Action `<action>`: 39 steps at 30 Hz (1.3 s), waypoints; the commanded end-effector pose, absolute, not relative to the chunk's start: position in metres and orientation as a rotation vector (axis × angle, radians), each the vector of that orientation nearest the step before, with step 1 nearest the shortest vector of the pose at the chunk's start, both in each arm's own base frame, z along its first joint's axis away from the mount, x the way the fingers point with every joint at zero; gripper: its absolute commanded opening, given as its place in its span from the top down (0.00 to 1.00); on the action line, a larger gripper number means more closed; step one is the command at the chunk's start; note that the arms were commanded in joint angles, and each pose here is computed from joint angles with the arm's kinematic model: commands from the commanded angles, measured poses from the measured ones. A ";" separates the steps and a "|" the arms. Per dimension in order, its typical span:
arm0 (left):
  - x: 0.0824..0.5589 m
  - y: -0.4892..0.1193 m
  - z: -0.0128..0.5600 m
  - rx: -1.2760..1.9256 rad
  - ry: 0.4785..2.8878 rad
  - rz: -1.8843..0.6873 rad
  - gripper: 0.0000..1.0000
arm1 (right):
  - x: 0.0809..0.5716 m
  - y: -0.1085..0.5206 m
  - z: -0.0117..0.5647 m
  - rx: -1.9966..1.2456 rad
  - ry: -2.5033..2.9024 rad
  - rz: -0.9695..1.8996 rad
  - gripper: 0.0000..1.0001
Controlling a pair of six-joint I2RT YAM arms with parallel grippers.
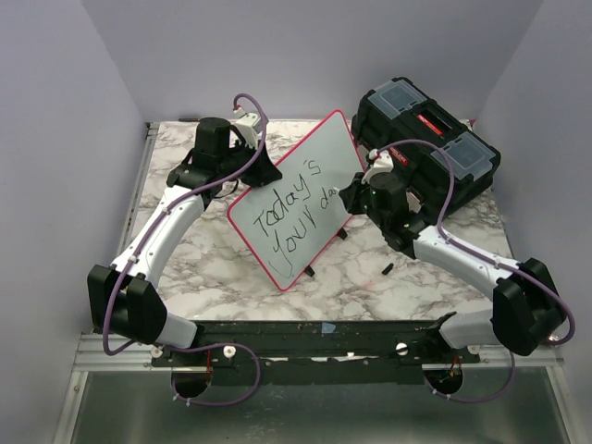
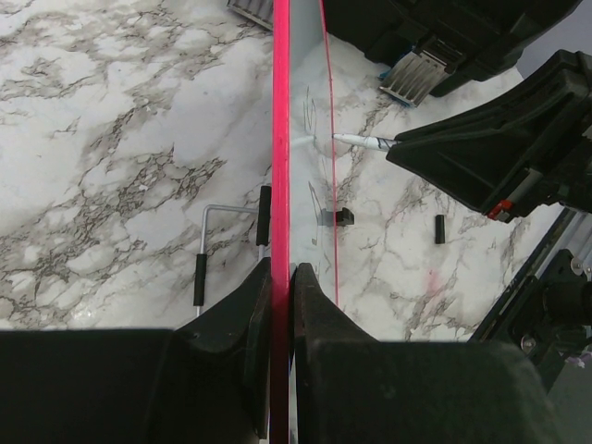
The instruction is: Write a sentence on the whiteboard
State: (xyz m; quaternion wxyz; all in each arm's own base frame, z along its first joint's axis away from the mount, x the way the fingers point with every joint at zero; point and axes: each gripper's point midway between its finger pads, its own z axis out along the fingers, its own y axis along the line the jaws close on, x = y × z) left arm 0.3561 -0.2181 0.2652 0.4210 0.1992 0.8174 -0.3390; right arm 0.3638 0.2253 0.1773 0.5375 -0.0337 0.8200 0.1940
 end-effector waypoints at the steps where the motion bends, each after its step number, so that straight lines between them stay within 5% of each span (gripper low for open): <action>1: 0.348 -0.217 0.245 0.601 2.090 -0.797 1.00 | 0.367 0.224 0.202 -0.073 1.903 0.455 0.99; 39: 0.348 -0.217 0.246 0.602 2.086 -0.791 1.00 | 0.370 0.228 0.154 -0.081 1.997 0.453 0.99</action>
